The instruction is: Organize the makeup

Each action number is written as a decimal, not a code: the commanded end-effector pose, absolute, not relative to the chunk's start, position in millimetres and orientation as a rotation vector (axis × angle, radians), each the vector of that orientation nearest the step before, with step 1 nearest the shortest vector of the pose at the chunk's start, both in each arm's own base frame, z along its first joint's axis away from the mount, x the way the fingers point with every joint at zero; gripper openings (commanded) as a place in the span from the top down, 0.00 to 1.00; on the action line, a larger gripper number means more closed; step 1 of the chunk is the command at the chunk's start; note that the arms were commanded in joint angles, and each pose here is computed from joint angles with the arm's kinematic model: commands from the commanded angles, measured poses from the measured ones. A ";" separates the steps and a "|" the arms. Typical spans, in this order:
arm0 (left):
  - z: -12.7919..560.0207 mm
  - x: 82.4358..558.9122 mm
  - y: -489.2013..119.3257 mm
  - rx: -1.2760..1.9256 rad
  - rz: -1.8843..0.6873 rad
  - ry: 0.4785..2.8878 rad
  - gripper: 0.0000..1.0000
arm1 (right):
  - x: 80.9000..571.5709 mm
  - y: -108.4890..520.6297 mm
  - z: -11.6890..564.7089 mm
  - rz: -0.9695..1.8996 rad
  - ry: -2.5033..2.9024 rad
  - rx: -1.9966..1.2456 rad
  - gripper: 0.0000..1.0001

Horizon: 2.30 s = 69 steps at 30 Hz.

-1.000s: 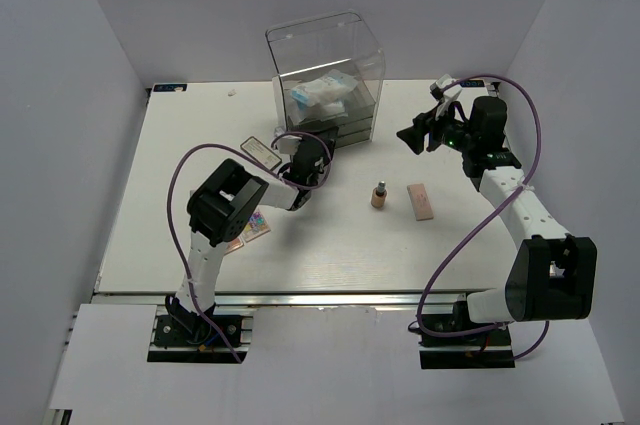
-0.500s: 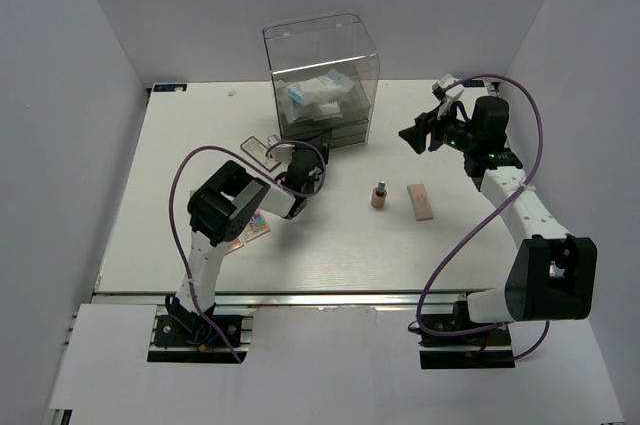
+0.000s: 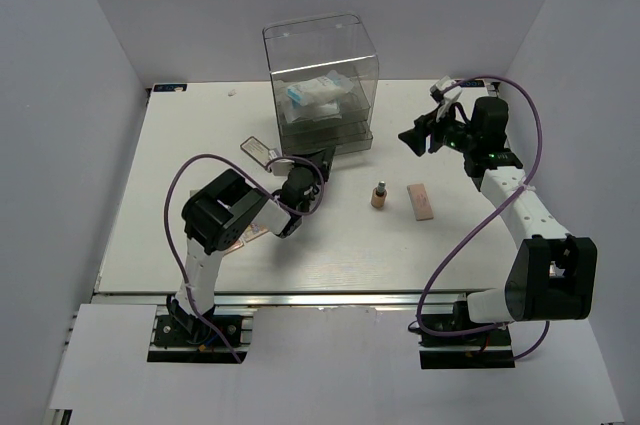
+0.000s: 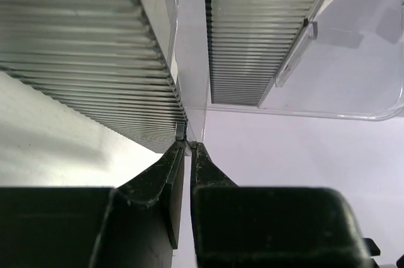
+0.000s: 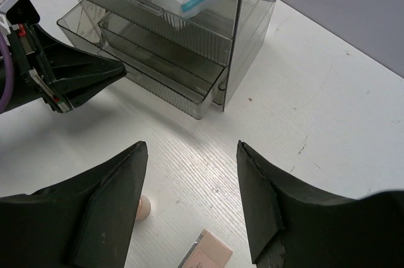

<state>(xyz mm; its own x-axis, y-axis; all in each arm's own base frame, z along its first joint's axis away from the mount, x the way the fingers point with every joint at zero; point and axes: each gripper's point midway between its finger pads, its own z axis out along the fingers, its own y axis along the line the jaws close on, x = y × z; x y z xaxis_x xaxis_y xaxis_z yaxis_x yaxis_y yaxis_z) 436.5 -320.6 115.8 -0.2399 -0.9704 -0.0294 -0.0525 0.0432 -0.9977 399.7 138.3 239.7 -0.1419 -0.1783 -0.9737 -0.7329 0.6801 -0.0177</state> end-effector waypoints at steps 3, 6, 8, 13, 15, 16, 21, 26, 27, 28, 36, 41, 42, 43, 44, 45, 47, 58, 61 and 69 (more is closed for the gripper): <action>121.1 419.6 -330.6 -1.071 -1.354 1.497 0.80 | 389.5 141.4 226.3 0.596 1.685 -0.829 0.30; 124.9 420.0 -327.7 -1.080 -1.347 1.490 0.61 | 383.0 145.5 217.4 0.617 1.677 -0.904 0.22; 127.6 418.7 -325.4 -1.076 -1.340 1.488 0.46 | 372.5 148.0 207.3 0.657 1.693 -0.945 0.19; 142.3 408.2 -311.9 -1.073 -1.345 1.454 0.33 | 350.3 150.2 185.3 0.677 1.677 -1.101 0.11; 147.7 403.6 -310.9 -1.048 -1.343 1.469 0.32 | 344.8 150.2 181.0 0.674 1.655 -1.147 0.11; 156.8 400.4 -309.8 -1.034 -1.352 1.466 0.32 | 341.6 150.5 177.3 0.678 1.656 -1.161 0.11; 158.9 378.9 -303.6 -0.946 -1.305 1.569 0.33 | 331.8 147.5 161.0 0.678 1.693 -1.192 0.11; 169.9 348.8 -283.7 -0.854 -1.231 1.658 0.33 | 323.0 141.6 128.9 0.672 1.792 -1.130 0.11; 162.9 340.9 -276.6 -0.841 -1.205 1.684 0.33 | 325.7 142.5 128.1 0.652 1.772 -1.127 0.11; 162.7 336.6 -271.2 -0.816 -1.184 1.696 0.33 | 324.0 142.4 125.4 0.645 1.768 -1.123 0.11; 172.6 300.1 -194.1 -0.710 -0.914 1.736 0.30 | 312.8 142.8 101.6 0.601 1.767 -1.146 0.11; 189.0 287.0 -154.3 -0.713 -0.748 1.704 0.25 | 316.1 149.0 90.9 0.611 1.747 -1.183 0.11; 192.1 285.1 -148.7 -0.722 -0.736 1.690 0.25 | 315.5 152.8 89.1 0.618 1.734 -1.204 0.11; 198.6 282.0 -139.1 -0.741 -0.717 1.662 0.25 | 318.1 154.5 85.5 0.617 1.726 -1.224 0.11; 202.2 280.6 -134.5 -0.751 -0.710 1.647 0.25 | 319.7 156.7 83.4 0.619 1.723 -1.237 0.11; 203.7 279.1 -130.3 -0.758 -0.699 1.638 0.25 | 321.4 159.9 82.5 0.623 1.717 -1.250 0.11; 206.8 274.9 -119.6 -0.777 -0.665 1.625 0.25 | 329.4 163.0 79.0 0.633 1.721 -1.253 0.11; 219.3 268.6 -102.2 -0.797 -0.610 1.591 0.25 | 360.7 186.6 71.0 0.563 1.743 -1.281 0.11; 221.2 267.8 -99.4 -0.802 -0.600 1.587 0.24 | 363.0 193.9 68.4 0.559 1.745 -1.295 0.13; 223.6 262.8 -90.2 -0.824 -0.583 1.569 0.24 | 357.3 201.9 51.1 0.552 1.834 -1.374 0.32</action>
